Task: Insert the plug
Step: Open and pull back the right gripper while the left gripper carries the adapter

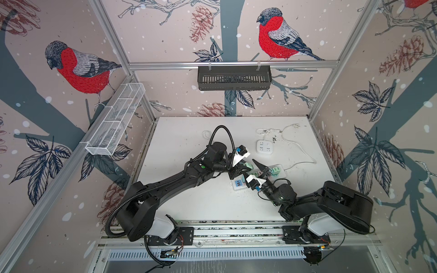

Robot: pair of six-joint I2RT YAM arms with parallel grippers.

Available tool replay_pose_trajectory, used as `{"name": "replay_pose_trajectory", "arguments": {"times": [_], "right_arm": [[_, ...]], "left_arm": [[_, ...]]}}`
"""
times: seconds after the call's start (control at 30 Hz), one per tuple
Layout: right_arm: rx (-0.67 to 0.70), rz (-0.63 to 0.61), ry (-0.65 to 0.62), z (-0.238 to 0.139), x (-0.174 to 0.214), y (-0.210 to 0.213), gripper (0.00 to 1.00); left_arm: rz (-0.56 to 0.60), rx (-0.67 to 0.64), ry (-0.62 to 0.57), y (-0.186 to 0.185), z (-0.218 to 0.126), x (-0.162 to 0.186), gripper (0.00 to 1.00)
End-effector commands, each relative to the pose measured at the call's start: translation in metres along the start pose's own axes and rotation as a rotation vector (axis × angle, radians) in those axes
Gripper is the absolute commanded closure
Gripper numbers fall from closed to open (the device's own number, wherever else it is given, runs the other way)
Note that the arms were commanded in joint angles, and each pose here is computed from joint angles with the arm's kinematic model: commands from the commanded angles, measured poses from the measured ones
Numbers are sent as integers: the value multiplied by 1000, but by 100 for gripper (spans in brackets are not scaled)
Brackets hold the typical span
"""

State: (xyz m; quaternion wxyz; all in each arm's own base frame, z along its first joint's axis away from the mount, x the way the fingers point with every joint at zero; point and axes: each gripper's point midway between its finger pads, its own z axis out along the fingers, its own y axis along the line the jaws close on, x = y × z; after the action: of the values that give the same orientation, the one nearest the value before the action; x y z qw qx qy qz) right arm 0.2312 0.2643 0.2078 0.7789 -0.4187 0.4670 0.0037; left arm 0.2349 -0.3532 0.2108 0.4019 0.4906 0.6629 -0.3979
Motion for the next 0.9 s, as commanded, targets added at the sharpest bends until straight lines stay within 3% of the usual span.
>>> {"name": "replay_pose_trajectory", "arguments": {"times": [0.0,0.07,0.23,0.47,0.57,0.63,0.87], "right_arm": [[212,109,-157,-10,-37,-55,18],[230,124,-149,-13,-34,-61,12],[297,193,-126,-23,-21,-83,9],[450,358,13,-29,26,-128,4],[518,435,73,-36,50,-147,4],[588,467,110,-42,63,-160,4],[774,556,198,-70,101,-183,4]], "left_arm": [[11,-145,-94,23,-16,-20,100],[-8,-244,-151,42,-33,-27,100],[-1,-433,-257,69,-75,-30,100],[246,-618,-238,80,-101,-26,100],[369,-649,-113,84,-99,-11,100],[348,-730,-44,101,-103,-4,100],[313,-799,383,145,-87,68,100]]}}
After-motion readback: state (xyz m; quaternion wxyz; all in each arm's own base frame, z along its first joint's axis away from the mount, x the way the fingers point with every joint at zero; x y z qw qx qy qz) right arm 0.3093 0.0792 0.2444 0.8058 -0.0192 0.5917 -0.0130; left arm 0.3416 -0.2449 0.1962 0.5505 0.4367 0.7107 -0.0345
